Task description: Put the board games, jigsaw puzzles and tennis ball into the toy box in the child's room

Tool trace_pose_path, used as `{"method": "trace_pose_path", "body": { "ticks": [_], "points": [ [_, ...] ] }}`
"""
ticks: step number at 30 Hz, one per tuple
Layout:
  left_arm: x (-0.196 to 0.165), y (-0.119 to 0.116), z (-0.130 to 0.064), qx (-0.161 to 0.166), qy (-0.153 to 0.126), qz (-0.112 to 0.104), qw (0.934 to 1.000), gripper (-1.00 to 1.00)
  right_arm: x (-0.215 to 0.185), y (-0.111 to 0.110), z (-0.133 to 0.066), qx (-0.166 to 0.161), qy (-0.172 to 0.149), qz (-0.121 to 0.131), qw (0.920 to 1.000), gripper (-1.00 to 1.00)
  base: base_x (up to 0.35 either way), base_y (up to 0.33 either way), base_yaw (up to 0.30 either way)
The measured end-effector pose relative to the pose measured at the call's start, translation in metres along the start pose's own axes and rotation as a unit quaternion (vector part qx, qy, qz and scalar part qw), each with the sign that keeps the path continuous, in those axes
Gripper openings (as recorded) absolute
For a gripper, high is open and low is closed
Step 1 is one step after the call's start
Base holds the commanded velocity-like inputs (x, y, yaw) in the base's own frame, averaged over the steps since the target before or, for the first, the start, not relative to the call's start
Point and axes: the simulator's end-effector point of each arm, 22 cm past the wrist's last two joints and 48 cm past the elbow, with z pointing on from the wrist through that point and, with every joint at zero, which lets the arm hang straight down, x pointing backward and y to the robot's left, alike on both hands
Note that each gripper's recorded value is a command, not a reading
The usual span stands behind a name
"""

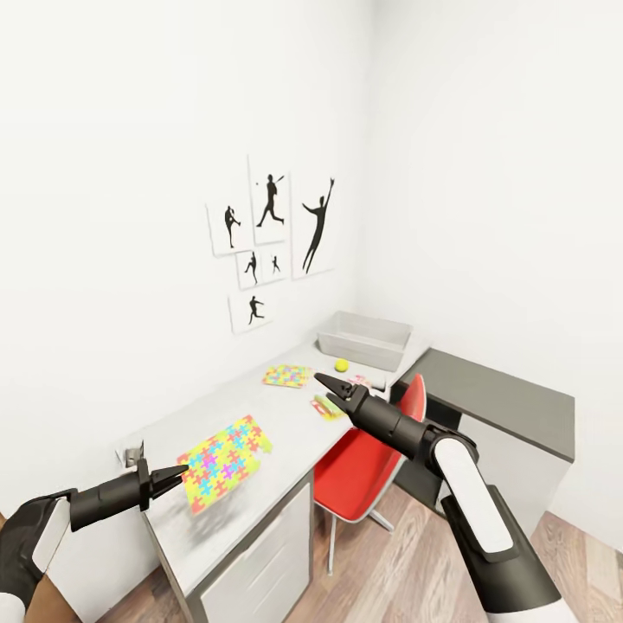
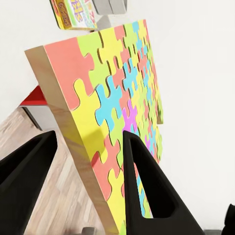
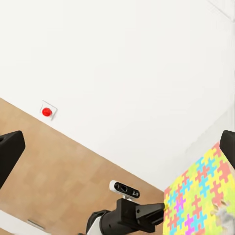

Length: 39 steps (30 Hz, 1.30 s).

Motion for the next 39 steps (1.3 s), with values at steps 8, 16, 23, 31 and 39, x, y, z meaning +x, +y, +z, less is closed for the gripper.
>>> {"method": "trace_pose_path", "body": {
  "ticks": [8,16,23,31,39],
  "points": [
    [0.0,-0.003,0.0,0.001,0.0,0.003,1.0,-1.0,0.0,0.001,0.0,0.0,0.0,-0.001,1.0,1.0,0.0,0.0,-0.206],
    [-0.003,-0.007,-0.001,0.003,-0.002,0.007,1.0,-1.0,-0.001,0.003,-0.001,-0.001,-0.001,-0.002,1.0,1.0,0.0,0.0,-0.199],
    [-0.005,-0.008,-0.002,0.004,-0.003,0.008,1.0,-1.0,-0.003,0.003,-0.001,0.0,-0.004,-0.003,1.0,1.0,0.0,0.0,-0.028],
    [-0.015,-0.015,-0.002,0.005,-0.006,0.018,0.9998,-1.0,-0.019,-0.014,-0.004,0.011,-0.045,0.002,0.9989,1.0,0.0,0.0,-0.003],
    [-0.016,-0.012,-0.002,0.002,-0.006,0.017,0.9998,-1.0,-0.022,-0.023,-0.006,0.017,-0.048,0.006,0.9987,1.0,0.0,0.0,-0.086]
  ]
}}
